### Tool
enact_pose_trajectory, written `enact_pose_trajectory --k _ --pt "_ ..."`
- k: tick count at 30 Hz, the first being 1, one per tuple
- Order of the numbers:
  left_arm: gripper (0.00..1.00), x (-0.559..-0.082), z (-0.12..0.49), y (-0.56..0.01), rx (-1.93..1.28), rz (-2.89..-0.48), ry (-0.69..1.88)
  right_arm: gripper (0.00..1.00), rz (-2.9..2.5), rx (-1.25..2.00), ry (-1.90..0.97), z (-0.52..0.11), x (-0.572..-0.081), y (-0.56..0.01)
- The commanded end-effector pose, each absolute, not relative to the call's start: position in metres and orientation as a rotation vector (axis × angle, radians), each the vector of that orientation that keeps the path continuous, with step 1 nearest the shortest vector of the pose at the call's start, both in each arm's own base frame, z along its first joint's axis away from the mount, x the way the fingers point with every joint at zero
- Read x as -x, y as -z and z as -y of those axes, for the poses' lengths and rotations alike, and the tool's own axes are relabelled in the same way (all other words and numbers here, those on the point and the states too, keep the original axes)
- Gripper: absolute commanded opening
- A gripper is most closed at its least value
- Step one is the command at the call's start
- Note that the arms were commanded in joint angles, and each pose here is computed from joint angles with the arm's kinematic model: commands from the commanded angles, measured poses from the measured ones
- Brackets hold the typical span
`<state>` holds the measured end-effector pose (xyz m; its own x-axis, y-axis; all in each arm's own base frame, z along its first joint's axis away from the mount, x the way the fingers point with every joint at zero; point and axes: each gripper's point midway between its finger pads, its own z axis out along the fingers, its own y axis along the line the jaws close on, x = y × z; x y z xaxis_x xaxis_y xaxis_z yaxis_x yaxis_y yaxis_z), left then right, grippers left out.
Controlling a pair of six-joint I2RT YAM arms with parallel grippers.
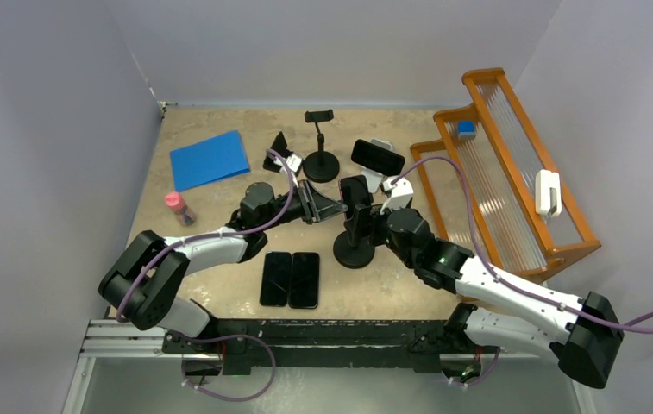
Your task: Remove the phone from the phone stand
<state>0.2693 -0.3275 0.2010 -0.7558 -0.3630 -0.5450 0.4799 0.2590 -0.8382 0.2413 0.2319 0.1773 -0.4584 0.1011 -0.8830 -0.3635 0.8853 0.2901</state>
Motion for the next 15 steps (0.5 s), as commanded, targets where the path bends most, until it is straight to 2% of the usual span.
enact_pose_trajectory --k 1,11,15 --pt "0.0 -0.279 0.326 -0.206 -0.108 -1.838 1.515 0.99 -1.889 0.114 -0.476 -0.229 -0.263 -0.206" --pt "0.0 -0.278 0.329 -0.206 -0.107 -1.854 1.53 0.99 -1.877 0.13 -0.442 -0.241 -0.277 -0.204" --pt "0.0 -0.277 0.33 -0.206 -0.109 -1.861 1.539 0.92 -1.869 0.12 -0.428 -0.241 -0.282 -0.2"
